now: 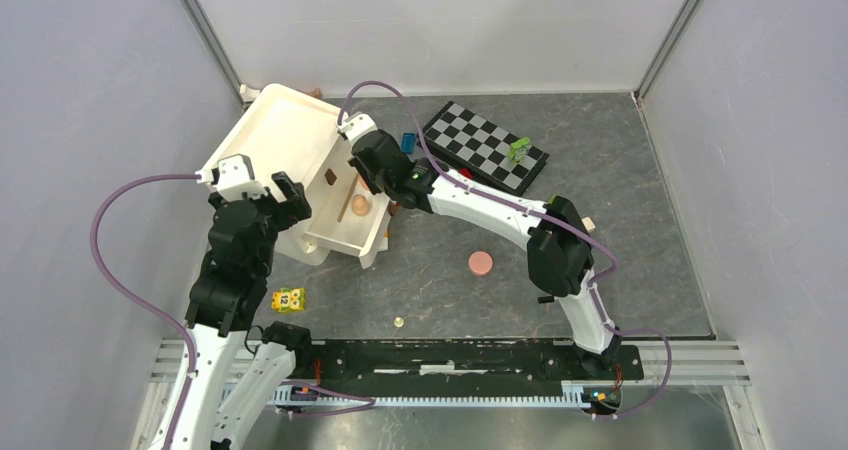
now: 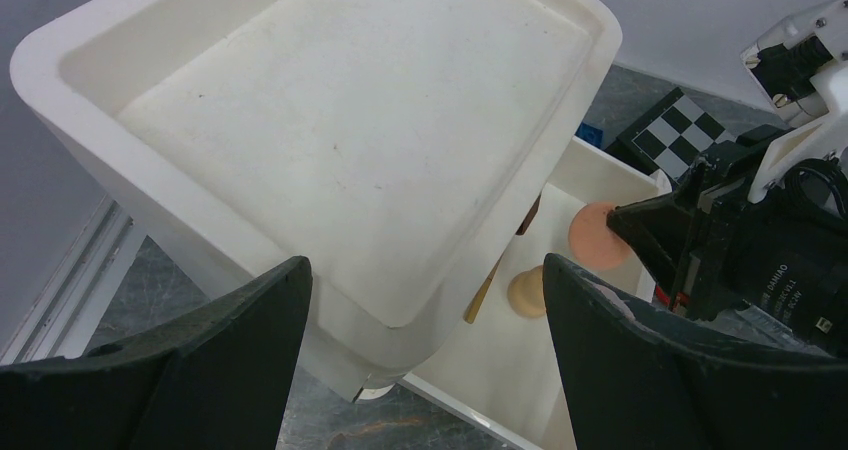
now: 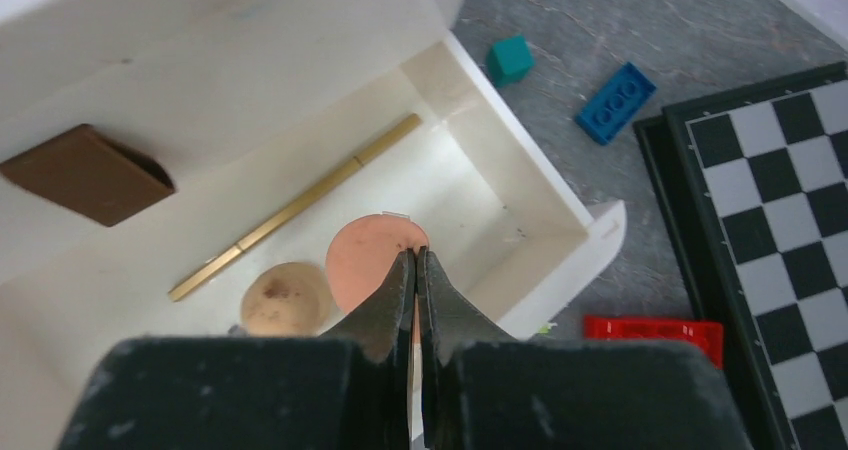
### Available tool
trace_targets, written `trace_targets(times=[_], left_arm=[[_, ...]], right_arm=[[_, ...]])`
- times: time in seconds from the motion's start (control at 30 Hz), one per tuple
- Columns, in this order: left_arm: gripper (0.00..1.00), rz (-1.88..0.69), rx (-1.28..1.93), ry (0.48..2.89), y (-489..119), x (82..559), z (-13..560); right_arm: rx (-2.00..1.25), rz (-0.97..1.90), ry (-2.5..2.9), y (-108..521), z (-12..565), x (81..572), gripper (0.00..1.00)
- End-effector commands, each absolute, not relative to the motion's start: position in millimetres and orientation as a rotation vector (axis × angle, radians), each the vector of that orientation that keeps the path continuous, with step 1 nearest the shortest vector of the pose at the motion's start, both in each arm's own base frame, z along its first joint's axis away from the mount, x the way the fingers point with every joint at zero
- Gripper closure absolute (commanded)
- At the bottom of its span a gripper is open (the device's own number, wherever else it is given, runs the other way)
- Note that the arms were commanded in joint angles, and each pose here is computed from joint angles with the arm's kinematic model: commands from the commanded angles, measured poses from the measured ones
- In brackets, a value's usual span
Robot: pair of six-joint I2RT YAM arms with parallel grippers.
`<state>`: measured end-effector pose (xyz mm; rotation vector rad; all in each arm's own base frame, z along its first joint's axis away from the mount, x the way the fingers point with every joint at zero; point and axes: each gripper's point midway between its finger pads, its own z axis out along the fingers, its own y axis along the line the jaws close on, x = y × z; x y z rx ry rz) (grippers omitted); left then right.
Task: Organize the makeup
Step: Place the makeup tool in the drawer.
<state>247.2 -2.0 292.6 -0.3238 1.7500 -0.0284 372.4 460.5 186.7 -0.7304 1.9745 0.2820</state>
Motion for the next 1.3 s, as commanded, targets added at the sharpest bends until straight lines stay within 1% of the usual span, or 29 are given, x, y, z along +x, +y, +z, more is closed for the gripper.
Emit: trace_targets(times=[0.0,0.1,0.3,0.5,0.6,0.8,0.87,1.0,1.17,1.27], left_arm=[[0.09,-0.041,-0.331,1.718,-2,248,300],[0.09,-0.043,-0.329,1.718,-2,248,300],[0.09,-0.041,-0.330,1.719,-2,248,300],[0.09,-0.042,-0.332,1.717,-1,248,300],[0.09,-0.041,-0.333,1.716,-1,248,301],[0.09,-0.041,-0.332,1.717,-1,248,300],[0.09,-0.042,-0.333,1.715,-1,248,301],[0.09,-0.043,-0.332,1.716,-1,248,301],[0.09,-0.043,-0.333,1.715,-1,248,301],[0.09,-0.044,-0.332,1.716,-2,248,301]], right_arm=[[-0.682,0.156,1.953,449,192,386,0.96],[-0.755,0.193,1.953,461,186,382,0.96],[-0.939,0.445,1.952,500,169,356,0.95],[-0.962,0.508,1.964,508,160,349,0.95],[-0.957,0.507,1.963,508,161,349,0.93],[-0.897,0.433,1.976,500,159,361,0.75],[-0.864,0.399,1.983,496,158,365,0.71],[-0.838,0.387,1.989,492,158,370,0.59],[-0.815,0.390,1.977,490,167,372,0.55],[-0.798,0.398,1.950,488,185,373,0.54]])
